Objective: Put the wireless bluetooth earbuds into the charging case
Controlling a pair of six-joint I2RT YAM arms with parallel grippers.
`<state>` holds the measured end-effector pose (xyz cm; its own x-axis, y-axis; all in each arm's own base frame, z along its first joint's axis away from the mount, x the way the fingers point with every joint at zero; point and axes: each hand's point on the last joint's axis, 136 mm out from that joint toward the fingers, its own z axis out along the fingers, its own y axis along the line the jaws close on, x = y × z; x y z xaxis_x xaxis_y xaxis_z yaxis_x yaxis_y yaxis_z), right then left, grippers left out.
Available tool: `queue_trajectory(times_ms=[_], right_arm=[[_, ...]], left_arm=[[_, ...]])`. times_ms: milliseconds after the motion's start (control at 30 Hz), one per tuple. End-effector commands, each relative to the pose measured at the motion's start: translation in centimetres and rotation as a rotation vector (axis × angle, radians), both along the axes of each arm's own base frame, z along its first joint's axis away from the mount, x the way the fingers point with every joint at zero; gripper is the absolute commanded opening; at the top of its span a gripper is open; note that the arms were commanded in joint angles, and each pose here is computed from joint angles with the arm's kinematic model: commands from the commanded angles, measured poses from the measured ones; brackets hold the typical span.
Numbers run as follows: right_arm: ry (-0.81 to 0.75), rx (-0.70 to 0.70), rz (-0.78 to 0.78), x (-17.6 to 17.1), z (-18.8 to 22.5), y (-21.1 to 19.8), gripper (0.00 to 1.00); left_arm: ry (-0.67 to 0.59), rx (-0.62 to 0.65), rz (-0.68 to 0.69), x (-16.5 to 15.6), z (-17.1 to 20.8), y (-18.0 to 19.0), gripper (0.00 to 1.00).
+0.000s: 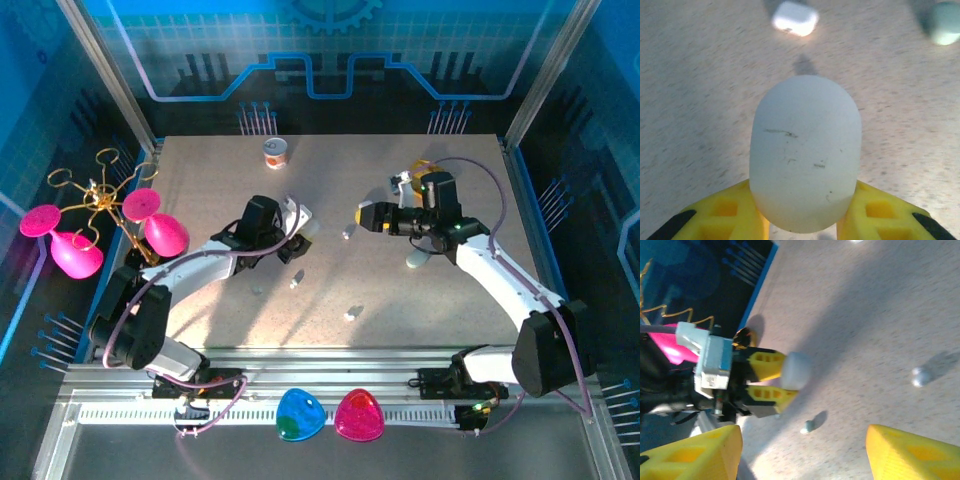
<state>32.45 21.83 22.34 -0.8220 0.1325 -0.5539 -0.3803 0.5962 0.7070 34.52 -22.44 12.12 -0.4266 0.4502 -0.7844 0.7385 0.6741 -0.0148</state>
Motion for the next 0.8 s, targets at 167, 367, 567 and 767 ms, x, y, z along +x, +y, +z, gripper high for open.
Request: queue_trajectory(times_ms=[167, 367, 567, 767], right_arm=[[0.156, 0.149, 0.191, -3.8, -0.2, 5.0, 0.65], [0.201, 0.154, 0.194, -3.8, -1.6, 6.1, 0.64], [0.227, 0.161, 0.207, -3.7, -2.1, 6.8, 0.57], [0.250, 0.174, 0.211, -3.7, -2.4, 7.0, 0.33]], left_arm=[[-0.172, -0.179, -0.265, -3.0, 5.0, -4.0, 0.19], [-0.213, -0.196, -0.341, -4.4, 5.9, -4.7, 0.19], [-0.231, -0.191, -0.384, -5.4, 6.0, -5.1, 0.20], [-0.256, -0.189, -0.410, -6.0, 6.3, -5.2, 0.20]])
